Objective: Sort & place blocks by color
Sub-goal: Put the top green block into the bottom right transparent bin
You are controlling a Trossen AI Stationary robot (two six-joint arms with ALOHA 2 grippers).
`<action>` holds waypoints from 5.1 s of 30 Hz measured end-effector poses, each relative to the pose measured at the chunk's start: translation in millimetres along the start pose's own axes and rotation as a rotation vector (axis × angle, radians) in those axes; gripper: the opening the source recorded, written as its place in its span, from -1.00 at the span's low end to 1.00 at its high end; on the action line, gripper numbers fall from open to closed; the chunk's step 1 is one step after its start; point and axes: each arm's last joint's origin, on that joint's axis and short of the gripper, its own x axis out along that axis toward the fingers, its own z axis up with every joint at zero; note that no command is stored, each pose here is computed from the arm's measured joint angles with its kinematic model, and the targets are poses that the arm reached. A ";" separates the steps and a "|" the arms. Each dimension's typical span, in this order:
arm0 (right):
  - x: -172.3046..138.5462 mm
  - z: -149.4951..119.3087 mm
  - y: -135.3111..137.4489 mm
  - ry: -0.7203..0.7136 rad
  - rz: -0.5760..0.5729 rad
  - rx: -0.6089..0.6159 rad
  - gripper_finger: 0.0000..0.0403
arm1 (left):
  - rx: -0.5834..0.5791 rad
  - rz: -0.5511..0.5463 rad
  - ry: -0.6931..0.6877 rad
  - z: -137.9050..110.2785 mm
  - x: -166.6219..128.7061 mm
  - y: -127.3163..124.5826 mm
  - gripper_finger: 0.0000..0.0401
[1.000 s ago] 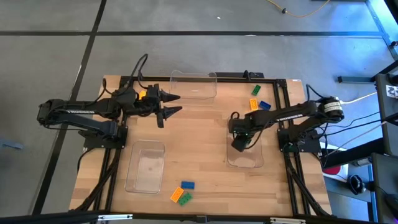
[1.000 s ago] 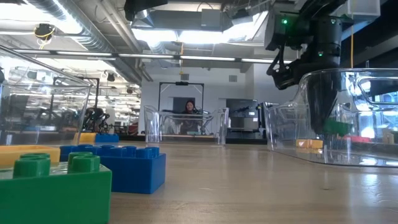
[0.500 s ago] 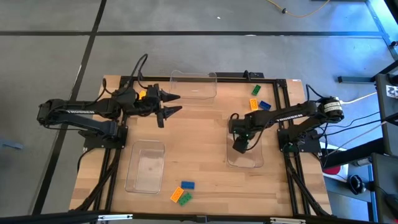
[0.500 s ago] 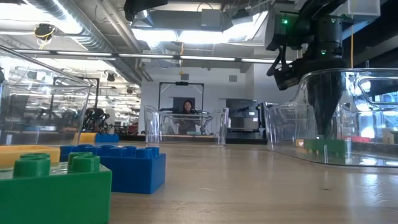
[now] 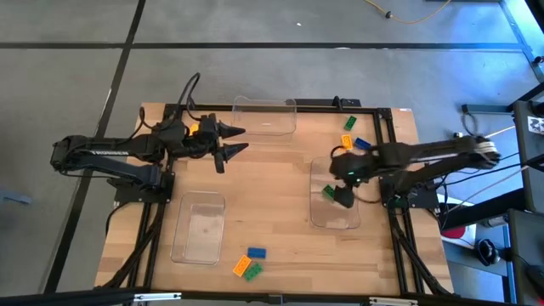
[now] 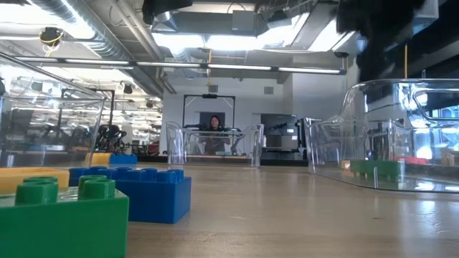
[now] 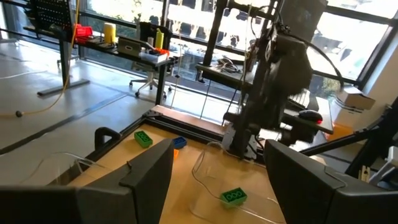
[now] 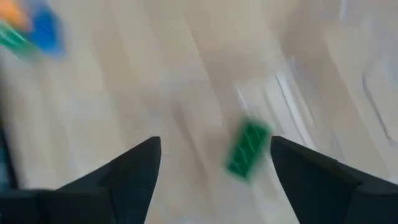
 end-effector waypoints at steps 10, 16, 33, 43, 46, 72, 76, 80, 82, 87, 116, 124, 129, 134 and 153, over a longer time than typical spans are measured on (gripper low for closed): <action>-45.5 8.3 4.8 -0.890 0.267 0.051 0.51 | -0.003 -0.010 0.001 0.0 0.0 -0.3 0.21; -51.9 12.1 5.4 -0.994 0.209 -0.033 0.51 | -0.002 -0.060 0.012 -0.2 -0.1 -1.8 0.21; -51.5 11.9 5.2 -0.987 0.225 0.003 0.51 | -0.051 -0.078 0.019 -0.5 0.0 -2.4 0.21; -51.3 12.0 5.0 -0.986 0.231 0.033 0.51 | -0.052 -0.079 0.020 -0.5 0.0 -2.5 0.21; -51.0 12.2 3.1 -0.998 0.202 0.108 0.51 | -0.052 -0.079 0.020 -0.5 0.0 -2.5 0.21; -16.7 55.0 -174.6 -0.316 -0.754 0.940 0.49 | -0.047 -0.077 0.020 -0.6 0.1 -2.4 0.21; 9.9 40.4 -213.7 -0.325 -0.752 1.077 0.49 | -0.047 -0.077 0.020 -0.6 0.1 -2.4 0.21; 31.4 28.7 -240.9 -0.339 -0.744 1.199 0.49 | -0.047 -0.077 0.020 -0.6 0.1 -2.4 0.21; 39.7 28.9 -249.2 -0.349 -0.748 1.218 0.49 | -0.047 -0.077 0.020 -0.6 0.1 -2.4 0.21; 59.4 29.2 -262.6 -0.320 -0.783 1.224 0.49 | -0.046 -0.075 0.019 -0.5 0.1 -2.2 0.21; 80.5 25.2 -279.5 -0.255 -0.950 1.216 -0.24 | -0.048 -0.075 0.019 -0.4 0.1 -2.2 0.21; 80.9 22.8 -277.7 -0.235 -0.957 1.234 -0.14 | -0.051 -0.075 0.019 -0.4 0.1 -2.2 0.21; 81.4 21.9 -277.5 -0.233 -0.954 1.243 0.05 | -0.051 -0.077 0.020 -0.5 0.1 -2.2 0.21; 81.5 21.9 -277.5 -0.233 -0.954 1.242 0.15 | -0.051 -0.079 0.020 -0.5 0.1 -2.3 0.21; 82.0 20.5 -270.6 -0.138 -0.857 1.233 -0.32 | -0.052 -0.079 0.021 -0.5 0.1 -2.3 0.21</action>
